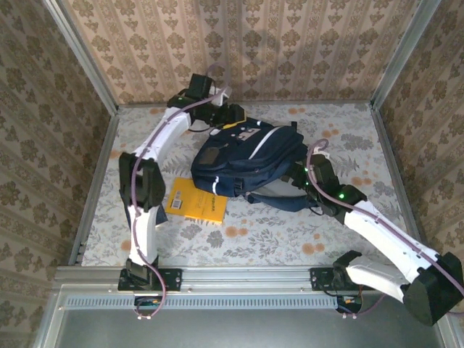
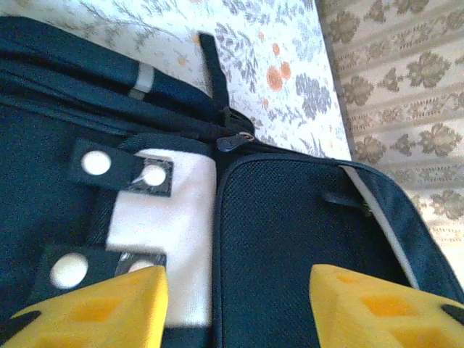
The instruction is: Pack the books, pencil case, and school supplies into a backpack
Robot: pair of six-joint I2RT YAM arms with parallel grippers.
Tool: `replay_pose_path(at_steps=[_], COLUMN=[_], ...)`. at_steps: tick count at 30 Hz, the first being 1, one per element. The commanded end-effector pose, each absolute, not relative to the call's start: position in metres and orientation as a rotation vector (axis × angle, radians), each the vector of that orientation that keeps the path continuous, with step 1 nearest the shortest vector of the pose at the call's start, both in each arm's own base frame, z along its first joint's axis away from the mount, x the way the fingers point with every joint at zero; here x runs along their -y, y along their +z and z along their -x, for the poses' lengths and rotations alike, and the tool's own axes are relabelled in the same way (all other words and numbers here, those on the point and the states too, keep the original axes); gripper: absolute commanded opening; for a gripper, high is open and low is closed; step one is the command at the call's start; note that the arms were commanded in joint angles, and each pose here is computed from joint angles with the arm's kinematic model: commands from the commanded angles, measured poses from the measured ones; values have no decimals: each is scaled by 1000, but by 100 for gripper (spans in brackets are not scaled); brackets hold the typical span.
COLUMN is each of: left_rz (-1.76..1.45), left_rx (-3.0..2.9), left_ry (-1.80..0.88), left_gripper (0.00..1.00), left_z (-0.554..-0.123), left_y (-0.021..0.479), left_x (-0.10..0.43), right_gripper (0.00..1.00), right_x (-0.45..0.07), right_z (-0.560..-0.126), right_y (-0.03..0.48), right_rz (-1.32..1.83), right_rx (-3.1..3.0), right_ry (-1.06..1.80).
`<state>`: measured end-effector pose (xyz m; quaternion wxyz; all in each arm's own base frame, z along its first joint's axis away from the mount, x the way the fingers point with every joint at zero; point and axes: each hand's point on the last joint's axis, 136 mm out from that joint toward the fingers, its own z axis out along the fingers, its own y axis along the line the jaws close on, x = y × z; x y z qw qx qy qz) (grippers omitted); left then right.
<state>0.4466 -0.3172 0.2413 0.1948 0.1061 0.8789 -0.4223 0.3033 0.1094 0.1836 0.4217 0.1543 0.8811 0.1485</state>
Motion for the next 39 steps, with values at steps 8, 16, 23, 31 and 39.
replay_pose_path(at_steps=[8,16,23,31,39], left_rz=[-206,-4,381,664,771], left_rx=[-2287,-2412,-2499,-2665,-2633], left_ry=[-1006,-901,-761,-671,-611], left_gripper=[62,73,93,97,96], left_z=[-381,-313,-268,-229,-218], left_y=[315,260,205,126,110], left_x=[252,202,141,116,95], right_gripper=[92,87,80,64,16], right_x=[-125,-3,-32,-196,-338], right_z=[-302,-281,-309,-308,-252], right_y=[154,152,201,235,157], right_rz=[-472,-1139,-755,216,819], right_rx=[-2395,-2264,-2224,-2271,-2496], right_ry=[711,78,125,398,655])
